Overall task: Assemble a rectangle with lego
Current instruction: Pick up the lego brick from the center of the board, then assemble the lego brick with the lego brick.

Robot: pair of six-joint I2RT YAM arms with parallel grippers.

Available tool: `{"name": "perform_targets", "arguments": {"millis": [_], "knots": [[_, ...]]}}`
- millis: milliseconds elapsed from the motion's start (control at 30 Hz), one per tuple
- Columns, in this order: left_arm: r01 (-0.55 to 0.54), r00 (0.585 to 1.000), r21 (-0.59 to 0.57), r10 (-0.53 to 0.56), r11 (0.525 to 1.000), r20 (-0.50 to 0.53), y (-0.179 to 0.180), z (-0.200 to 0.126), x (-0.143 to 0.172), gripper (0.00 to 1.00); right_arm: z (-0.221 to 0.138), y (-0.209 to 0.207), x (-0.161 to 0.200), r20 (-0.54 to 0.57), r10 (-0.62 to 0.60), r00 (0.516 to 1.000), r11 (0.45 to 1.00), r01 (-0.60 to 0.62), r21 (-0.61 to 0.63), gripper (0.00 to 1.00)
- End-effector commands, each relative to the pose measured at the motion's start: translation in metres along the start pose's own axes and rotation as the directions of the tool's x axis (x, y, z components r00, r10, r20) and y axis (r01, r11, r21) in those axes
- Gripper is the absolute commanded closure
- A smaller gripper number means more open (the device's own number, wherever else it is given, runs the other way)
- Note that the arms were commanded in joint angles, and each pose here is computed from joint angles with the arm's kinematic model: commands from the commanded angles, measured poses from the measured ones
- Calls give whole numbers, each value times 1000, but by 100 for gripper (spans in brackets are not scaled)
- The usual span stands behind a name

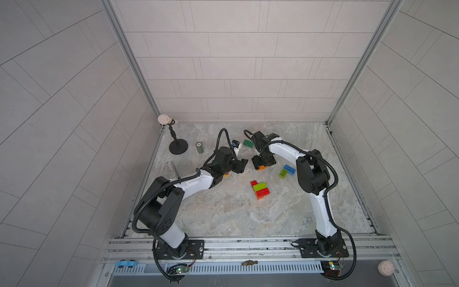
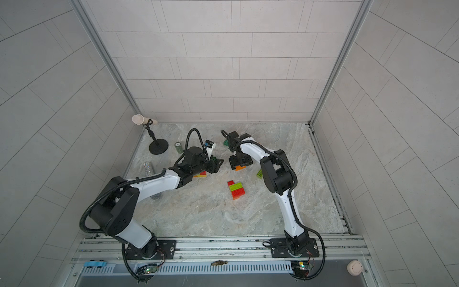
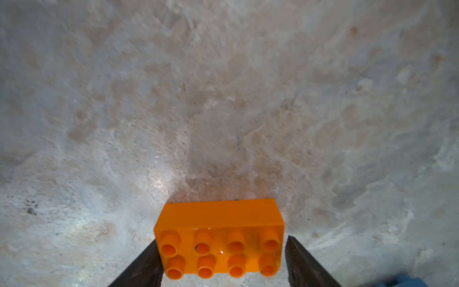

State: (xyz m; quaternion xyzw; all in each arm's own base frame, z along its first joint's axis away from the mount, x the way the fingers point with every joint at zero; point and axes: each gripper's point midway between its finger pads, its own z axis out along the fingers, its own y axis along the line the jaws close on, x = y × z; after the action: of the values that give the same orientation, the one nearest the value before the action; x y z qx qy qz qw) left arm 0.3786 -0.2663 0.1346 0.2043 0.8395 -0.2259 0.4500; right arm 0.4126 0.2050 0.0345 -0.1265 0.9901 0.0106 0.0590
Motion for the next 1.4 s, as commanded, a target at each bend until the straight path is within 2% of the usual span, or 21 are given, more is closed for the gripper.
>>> {"name": "perform_targets", "arguments": {"millis": [0, 367, 667, 1033, 1367], "knots": [[-1, 1000, 25, 1, 1000, 22, -6, 0, -7, 26, -11, -3, -1, 4, -16, 1000, 1000, 16, 21, 25], [0, 1000, 30, 0, 1000, 20, -6, 0, -6, 27, -6, -3, -1, -11, -5, 1000, 1000, 5, 24, 34], [10, 1000, 4, -10, 1000, 3, -6, -17, -9, 28, -34, 3, 12, 15, -12, 1000, 1000, 12, -1, 38], [37, 999, -14, -38, 999, -39, -7, -32, 14, 28, -58, 31, 44, 35, 5, 999, 996, -2, -90, 41], [56, 996, -9, -56, 998, -69, -10, -26, 32, 28, -56, 58, 63, 33, -44, 998, 996, 46, -71, 42]]}}
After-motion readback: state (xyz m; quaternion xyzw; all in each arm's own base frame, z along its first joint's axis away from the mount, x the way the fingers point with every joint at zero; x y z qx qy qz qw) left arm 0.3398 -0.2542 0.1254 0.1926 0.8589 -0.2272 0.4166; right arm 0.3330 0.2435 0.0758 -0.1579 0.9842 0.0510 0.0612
